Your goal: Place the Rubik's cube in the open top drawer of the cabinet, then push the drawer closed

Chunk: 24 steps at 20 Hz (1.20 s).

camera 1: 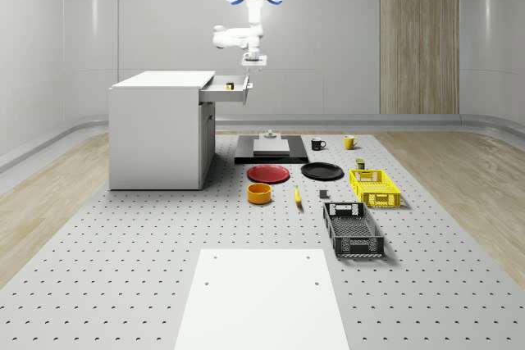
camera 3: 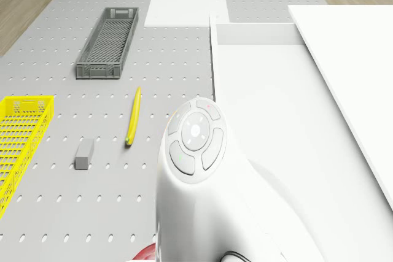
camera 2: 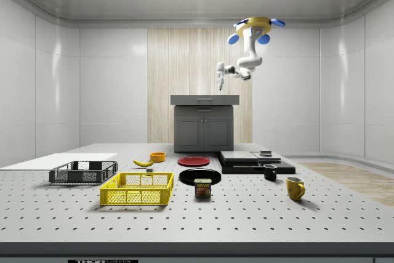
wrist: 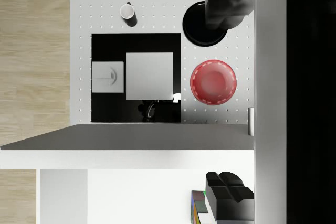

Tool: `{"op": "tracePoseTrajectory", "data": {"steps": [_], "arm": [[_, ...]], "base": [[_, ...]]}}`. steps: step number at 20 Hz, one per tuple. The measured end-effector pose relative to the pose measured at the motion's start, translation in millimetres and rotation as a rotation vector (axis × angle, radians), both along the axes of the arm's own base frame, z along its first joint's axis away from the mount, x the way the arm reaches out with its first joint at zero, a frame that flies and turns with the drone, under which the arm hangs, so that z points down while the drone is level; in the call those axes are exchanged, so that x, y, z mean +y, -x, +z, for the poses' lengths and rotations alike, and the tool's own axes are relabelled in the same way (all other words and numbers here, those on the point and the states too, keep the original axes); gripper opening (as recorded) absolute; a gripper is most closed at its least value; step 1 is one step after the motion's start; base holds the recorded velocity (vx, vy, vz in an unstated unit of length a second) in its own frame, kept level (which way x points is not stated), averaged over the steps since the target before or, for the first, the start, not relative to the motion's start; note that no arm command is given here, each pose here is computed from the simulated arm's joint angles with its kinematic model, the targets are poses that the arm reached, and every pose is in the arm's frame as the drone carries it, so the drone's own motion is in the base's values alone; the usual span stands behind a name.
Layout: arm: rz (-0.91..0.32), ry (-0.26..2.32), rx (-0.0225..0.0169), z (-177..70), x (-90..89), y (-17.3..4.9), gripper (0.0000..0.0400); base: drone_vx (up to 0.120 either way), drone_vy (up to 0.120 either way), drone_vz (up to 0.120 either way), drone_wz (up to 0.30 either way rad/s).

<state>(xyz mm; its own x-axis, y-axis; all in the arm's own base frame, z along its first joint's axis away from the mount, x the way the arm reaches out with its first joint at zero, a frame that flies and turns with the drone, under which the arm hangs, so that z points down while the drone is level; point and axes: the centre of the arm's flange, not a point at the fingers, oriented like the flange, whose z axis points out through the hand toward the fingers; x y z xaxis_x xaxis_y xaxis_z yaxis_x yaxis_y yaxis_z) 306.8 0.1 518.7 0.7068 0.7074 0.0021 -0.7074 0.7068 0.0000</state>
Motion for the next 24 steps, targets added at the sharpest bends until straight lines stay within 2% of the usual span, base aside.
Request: {"op": "tracePoseTrajectory", "data": {"steps": [6, 7, 8, 9, 10, 12, 13, 14, 19, 21, 24], "arm": [[0.000, 0.000, 0.0000, 0.0, 0.0, 0.0, 0.0400], [-0.005, 0.052, 0.0009, 1.2, 4.3, 0.6, 0.0400], [-0.013, 0.199, 0.0039, 3.4, 1.9, 6.0, 0.0400], [0.009, 0.362, -0.0018, 8.4, -6.4, 8.6, 0.0400], [0.055, 0.510, -0.0131, 15.1, -10.6, 8.2, 0.0400], [0.109, 0.779, -0.0360, 31.8, -20.0, 5.6, 0.0400], [0.111, 0.897, -0.0412, 40.2, -27.6, 4.4, 0.0400], [0.098, 1.001, -0.0388, 48.3, -37.7, 3.7, 0.0400], [0.042, 1.333, -0.0205, 77.7, -74.8, 1.5, 0.0400], [0.029, 1.405, -0.0153, 84.5, -83.2, 1.0, 0.0400], [0.015, 1.474, -0.0098, 91.0, -91.2, 0.6, 0.0400]], "base": [[0.000, 0.120, 0.000, 0.000], [0.000, 0.120, 0.000, 0.000], [0.000, 0.120, 0.000, 0.000], [0.000, 0.120, 0.000, 0.000], [0.000, 0.120, 0.000, 0.000], [0.000, 0.120, -0.120, 0.000], [0.000, 0.120, -0.120, 0.000], [0.000, 0.120, -0.120, 0.000], [0.000, 0.008, -0.120, 0.000], [0.000, 0.000, -0.120, 0.000], [0.000, -0.107, -0.120, 0.000]]}}
